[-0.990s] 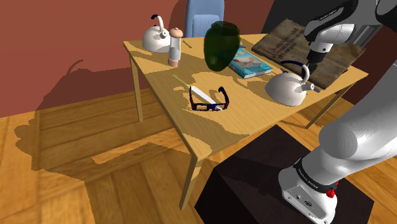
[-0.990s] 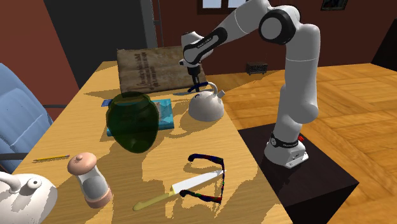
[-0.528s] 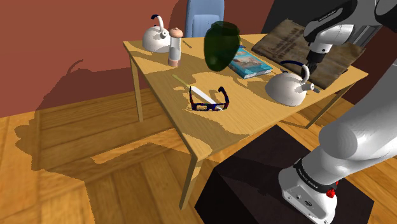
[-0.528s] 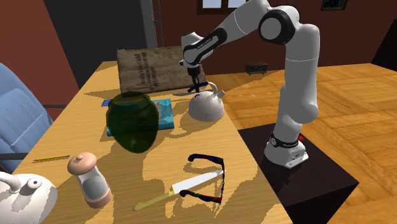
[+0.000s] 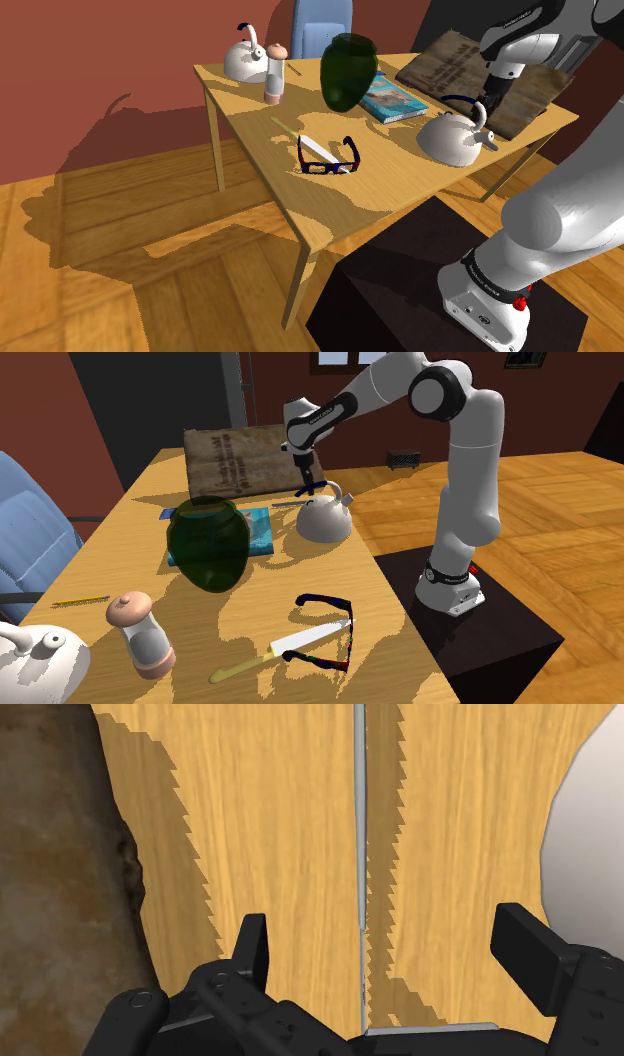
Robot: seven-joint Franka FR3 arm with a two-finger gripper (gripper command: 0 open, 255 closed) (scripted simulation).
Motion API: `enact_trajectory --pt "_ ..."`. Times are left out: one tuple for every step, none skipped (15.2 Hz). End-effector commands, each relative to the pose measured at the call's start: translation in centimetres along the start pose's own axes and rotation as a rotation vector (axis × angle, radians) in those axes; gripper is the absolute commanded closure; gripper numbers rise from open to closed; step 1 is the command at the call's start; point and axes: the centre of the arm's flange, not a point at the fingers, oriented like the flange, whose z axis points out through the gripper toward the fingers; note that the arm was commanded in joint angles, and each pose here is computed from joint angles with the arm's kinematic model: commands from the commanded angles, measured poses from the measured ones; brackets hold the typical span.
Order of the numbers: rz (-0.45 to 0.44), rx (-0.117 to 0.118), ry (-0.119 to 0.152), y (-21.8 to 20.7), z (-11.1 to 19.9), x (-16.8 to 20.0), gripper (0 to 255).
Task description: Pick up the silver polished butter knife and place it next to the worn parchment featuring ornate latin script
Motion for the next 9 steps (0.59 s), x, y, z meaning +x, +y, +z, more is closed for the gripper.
enact_trajectory --pt "0.0 0.001 0.0 0.0 -2.4 -0.1 0" --pt "0.0 0.001 0.0 0.0 -3.4 -0.1 0" --pt "0.0 0.001 0.0 0.0 -3.4 -0.1 0" --pt "0.0 0.0 0.0 0.0 -3.4 -0.1 0" --pt "0.0 0.001 0.0 0.0 -3.4 -0.1 0" --pt "0.0 0.001 0.0 0.0 -3.4 -0.1 0" --pt "0.0 0.001 0.0 0.0 -3.4 -0.1 0" --pt "0.0 0.001 0.0 0.0 -3.4 -0.1 0" --pt "0.0 0.001 0.0 0.0 -3.4 -0.1 0"
